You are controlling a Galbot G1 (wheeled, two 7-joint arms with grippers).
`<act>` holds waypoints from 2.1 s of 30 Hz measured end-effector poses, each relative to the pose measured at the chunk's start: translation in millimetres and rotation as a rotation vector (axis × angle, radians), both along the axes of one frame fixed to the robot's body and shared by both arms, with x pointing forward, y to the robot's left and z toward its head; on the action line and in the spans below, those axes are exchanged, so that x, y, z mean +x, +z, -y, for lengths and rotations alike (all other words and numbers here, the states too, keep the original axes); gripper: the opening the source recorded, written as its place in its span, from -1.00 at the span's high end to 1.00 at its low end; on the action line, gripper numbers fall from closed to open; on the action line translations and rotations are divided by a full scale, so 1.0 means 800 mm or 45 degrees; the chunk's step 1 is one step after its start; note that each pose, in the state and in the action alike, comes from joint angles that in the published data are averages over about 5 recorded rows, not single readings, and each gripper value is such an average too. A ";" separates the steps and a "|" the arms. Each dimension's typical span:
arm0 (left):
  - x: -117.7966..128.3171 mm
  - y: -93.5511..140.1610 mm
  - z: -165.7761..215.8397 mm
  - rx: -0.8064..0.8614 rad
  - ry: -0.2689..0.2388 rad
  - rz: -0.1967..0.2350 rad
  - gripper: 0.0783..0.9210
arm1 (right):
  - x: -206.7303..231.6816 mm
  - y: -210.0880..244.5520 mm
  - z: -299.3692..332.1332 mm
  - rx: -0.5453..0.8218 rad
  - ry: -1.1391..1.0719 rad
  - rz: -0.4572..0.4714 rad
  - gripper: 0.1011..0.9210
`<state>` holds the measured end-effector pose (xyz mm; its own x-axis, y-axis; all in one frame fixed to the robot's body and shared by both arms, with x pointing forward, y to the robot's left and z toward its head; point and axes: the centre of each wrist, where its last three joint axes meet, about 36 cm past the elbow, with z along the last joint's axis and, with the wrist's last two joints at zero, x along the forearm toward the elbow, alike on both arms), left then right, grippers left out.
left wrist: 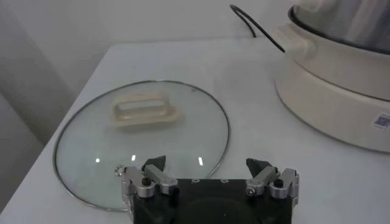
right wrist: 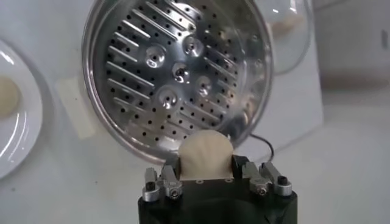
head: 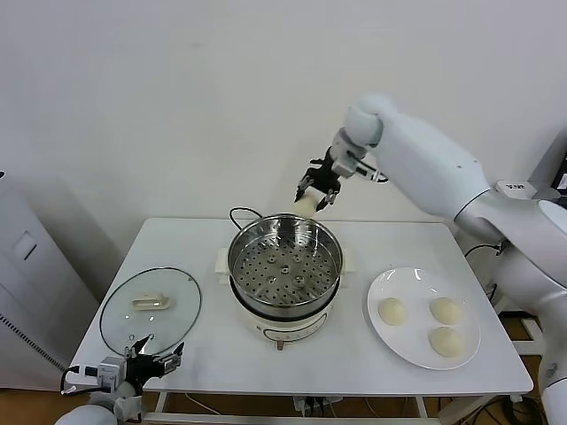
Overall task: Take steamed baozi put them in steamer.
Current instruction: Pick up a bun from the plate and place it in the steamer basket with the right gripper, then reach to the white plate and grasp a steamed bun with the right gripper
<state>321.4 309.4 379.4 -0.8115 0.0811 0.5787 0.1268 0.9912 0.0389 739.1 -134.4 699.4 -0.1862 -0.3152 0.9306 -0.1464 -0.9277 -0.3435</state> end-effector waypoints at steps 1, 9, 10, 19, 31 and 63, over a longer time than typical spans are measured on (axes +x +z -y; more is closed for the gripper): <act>0.000 0.000 0.000 0.000 -0.001 -0.001 -0.77 | -0.002 -0.005 -0.006 -0.016 0.013 0.005 -0.02; -0.002 -0.002 0.000 0.000 -0.001 -0.004 -0.77 | -0.020 -0.047 -0.046 -0.103 0.088 0.026 -0.02; -0.002 -0.002 0.000 -0.001 -0.001 -0.004 -0.77 | -0.021 -0.052 -0.050 -0.110 0.094 0.028 -0.02; 0.000 -0.001 0.002 -0.002 0.000 0.002 -0.77 | -0.030 -0.085 -0.076 -0.163 0.121 0.053 -0.02; 0.000 0.000 0.002 0.003 -0.003 0.005 -0.77 | -0.034 -0.116 -0.094 -0.199 0.119 0.075 -0.05; 0.003 0.010 -0.003 0.009 -0.001 0.035 -0.77 | -0.017 0.013 0.121 -0.068 -0.201 -0.214 -0.76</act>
<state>323.6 311.6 387.2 -0.8273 0.0773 0.5564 0.1260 0.9908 0.0498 725.8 -231.2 710.2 -0.0706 -0.2441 0.9672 -0.3422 -0.9048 -0.2534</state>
